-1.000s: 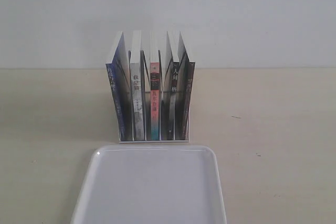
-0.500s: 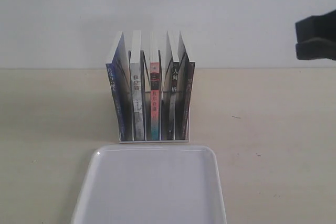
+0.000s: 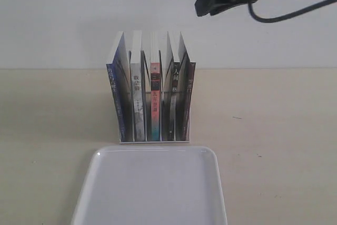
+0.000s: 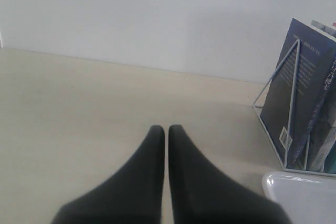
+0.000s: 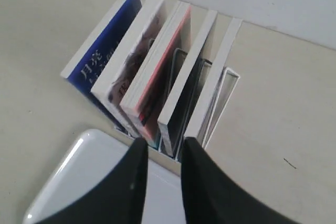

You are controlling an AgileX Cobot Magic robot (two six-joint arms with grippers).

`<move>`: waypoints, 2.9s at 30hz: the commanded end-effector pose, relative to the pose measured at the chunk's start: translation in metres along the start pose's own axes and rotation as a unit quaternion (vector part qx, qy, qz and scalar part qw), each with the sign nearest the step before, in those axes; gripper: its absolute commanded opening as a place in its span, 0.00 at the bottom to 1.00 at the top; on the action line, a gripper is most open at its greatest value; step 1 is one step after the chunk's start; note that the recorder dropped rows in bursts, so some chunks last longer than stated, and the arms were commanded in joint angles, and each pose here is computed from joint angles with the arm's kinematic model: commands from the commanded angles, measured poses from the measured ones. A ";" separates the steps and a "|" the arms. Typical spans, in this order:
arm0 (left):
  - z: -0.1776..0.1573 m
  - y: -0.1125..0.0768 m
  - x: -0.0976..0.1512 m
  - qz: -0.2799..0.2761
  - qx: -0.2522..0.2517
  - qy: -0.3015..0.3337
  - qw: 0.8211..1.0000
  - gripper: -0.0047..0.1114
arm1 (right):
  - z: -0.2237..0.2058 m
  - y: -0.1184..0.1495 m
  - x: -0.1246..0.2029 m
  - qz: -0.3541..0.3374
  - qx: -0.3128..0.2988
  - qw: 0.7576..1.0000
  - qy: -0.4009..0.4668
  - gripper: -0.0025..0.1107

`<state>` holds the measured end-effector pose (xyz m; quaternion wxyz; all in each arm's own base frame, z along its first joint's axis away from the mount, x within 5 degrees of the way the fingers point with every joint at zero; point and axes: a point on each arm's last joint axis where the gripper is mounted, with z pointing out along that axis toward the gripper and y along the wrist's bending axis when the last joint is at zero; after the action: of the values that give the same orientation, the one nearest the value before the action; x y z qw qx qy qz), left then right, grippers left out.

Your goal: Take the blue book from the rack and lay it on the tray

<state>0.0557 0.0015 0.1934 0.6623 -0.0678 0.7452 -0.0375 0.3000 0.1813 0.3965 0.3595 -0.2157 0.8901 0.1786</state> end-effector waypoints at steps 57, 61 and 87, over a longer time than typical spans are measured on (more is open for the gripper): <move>0.000 0.000 -0.002 -0.010 0.000 -0.004 1.000 0.08 | 0.112 -0.027 -0.016 0.068 0.073 0.995 -0.003 0.02; 0.000 0.000 -0.002 -0.010 0.000 -0.004 1.000 0.08 | 0.087 -0.022 -0.025 0.068 0.068 0.995 -0.033 0.02; 0.000 0.000 -0.002 -0.010 0.000 -0.004 1.000 0.08 | 0.125 -0.028 -0.008 0.076 0.076 0.994 0.022 0.38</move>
<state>0.0557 0.0015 0.1934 0.6623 -0.0678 0.7452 -0.0375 0.3936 0.2194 0.3002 0.3252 -0.1246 0.9290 0.1255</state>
